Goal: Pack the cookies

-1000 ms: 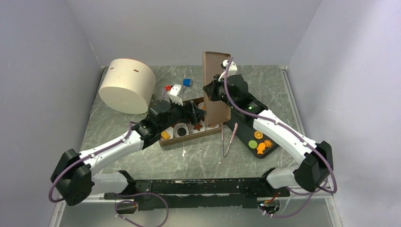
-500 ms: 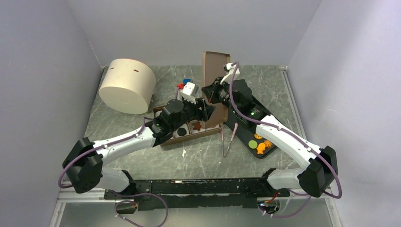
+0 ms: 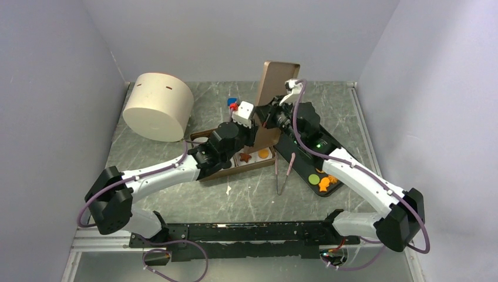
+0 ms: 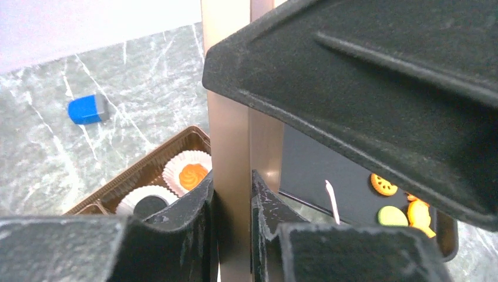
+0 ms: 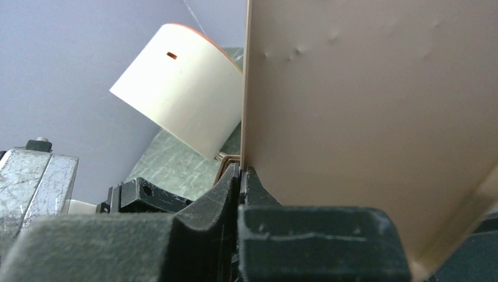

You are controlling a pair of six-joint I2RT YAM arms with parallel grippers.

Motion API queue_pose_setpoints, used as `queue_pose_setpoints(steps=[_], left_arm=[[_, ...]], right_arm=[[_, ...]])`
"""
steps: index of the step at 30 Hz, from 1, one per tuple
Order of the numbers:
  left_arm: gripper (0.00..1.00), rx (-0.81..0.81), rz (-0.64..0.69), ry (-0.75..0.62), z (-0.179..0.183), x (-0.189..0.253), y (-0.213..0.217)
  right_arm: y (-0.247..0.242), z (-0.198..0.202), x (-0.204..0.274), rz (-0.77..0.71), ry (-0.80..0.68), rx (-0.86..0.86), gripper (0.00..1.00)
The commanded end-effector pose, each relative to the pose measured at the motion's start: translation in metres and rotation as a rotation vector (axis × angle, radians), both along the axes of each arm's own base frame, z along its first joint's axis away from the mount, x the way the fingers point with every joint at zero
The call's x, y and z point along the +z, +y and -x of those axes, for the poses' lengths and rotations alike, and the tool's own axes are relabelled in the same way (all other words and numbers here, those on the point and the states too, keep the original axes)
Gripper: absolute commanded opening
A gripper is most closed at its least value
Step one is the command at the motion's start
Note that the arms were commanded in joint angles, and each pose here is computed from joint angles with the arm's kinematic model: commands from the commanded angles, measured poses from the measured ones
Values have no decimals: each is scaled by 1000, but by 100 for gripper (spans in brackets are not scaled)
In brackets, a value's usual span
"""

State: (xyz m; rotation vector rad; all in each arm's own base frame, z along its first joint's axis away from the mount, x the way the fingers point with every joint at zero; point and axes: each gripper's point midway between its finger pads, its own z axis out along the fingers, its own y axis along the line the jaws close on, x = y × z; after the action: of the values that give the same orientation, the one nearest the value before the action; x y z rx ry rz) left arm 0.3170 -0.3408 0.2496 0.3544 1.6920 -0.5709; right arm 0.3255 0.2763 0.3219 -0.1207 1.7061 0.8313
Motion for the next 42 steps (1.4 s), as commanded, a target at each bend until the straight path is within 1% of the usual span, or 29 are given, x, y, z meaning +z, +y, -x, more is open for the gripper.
queue_pose_setpoints(steps=[1, 3, 5, 7, 10, 17, 20, 23, 26, 32, 37, 42], left_arm=[[5, 38, -65, -122, -4, 48, 10], [5, 62, -106, -149, -6, 58, 17], [5, 89, -163, -194, -8, 71, 27], [5, 134, -216, -239, -11, 83, 40], [5, 214, -300, -306, -14, 96, 63], [5, 362, -448, -427, -11, 115, 111], [5, 387, -510, -481, -5, 121, 126], [5, 396, -553, -534, 3, 124, 140], [5, 390, -595, -574, 10, 125, 150], [5, 368, -747, -611, 19, 108, 166], [5, 362, -858, -703, 29, 101, 181], [5, 305, -924, -822, 42, 94, 180]], right_arm=[[0, 14, 58, -119, -151, 44, 4], [-3, 20, 65, -128, -171, 56, 12], [-8, 25, 73, -132, -189, 53, 24], [-14, 29, 79, -124, -203, 42, 39], [-25, 34, 85, -114, -212, 13, 55], [-46, 42, 83, -82, -195, -43, 76], [-57, 44, 81, -61, -180, -75, 80], [-66, 43, 76, -33, -148, -111, 88], [-68, 41, 73, -14, -115, -111, 91], [-80, 27, 71, -30, -46, -123, 92], [-101, 11, 63, -88, 35, -94, 93], [-93, 7, 56, -150, 88, -26, 92]])
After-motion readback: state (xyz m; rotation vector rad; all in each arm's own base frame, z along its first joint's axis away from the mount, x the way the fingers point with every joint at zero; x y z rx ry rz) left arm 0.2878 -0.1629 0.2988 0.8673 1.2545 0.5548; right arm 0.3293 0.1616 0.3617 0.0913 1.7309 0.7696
